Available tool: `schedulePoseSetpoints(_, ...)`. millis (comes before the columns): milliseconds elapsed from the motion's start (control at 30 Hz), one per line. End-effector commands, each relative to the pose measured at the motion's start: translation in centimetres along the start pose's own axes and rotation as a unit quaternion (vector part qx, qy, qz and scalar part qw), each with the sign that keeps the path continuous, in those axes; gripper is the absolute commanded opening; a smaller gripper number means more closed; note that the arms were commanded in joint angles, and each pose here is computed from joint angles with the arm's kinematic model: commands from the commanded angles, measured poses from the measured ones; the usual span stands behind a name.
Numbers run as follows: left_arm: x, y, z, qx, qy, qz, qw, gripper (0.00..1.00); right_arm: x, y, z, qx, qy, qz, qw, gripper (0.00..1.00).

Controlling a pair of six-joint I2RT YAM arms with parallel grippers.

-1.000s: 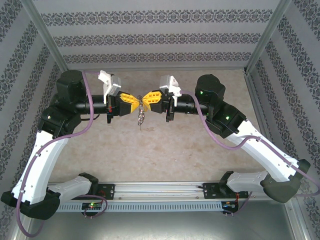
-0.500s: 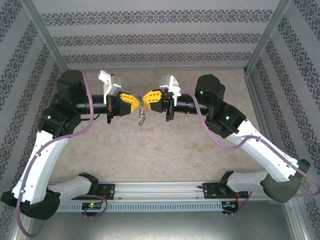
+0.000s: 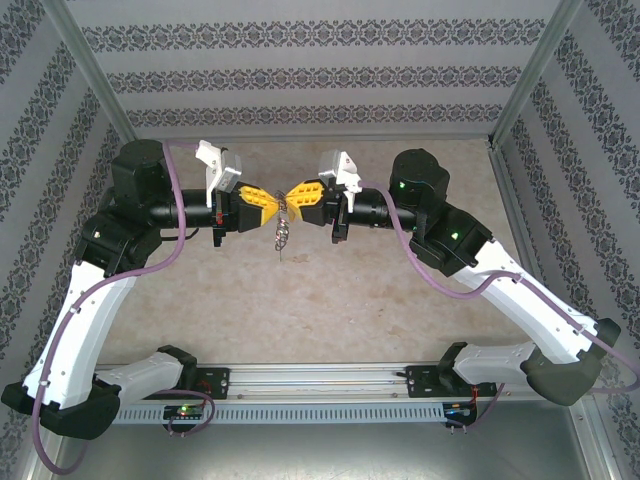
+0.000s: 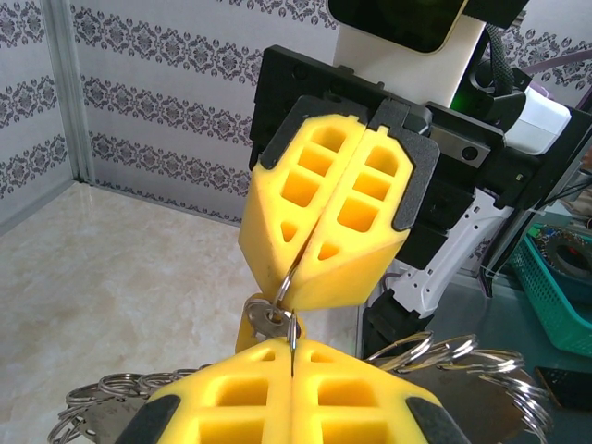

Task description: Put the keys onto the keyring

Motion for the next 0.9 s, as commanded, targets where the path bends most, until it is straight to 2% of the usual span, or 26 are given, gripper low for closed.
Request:
schedulePoseSetpoints(0,-1.13,-0.81,-0.62,0.009,-0.015,0.034,0.999,0.00,-0.62,1.12,-0.60,-0.022,-0.016,-0.009,1.000,0.00)
schedulePoseSetpoints(867,-1.33,-1.04,-0.78,0.009,-0.019,0.035,0.999,0.00,-0.61,0.80,0.02,-0.026,-0.016,-0.004,1.000,0.00)
Point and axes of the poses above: each hand's point on the last joint's axis, 136 mm out from that joint toward the fingers, its own z axis out along the fingers, its own y axis along the line the jaws close on, x = y × z, the point moved 7 cm from there along -z, back along the fingers, and after that the axes turned 1 degree about z, right-handed, at the moved point
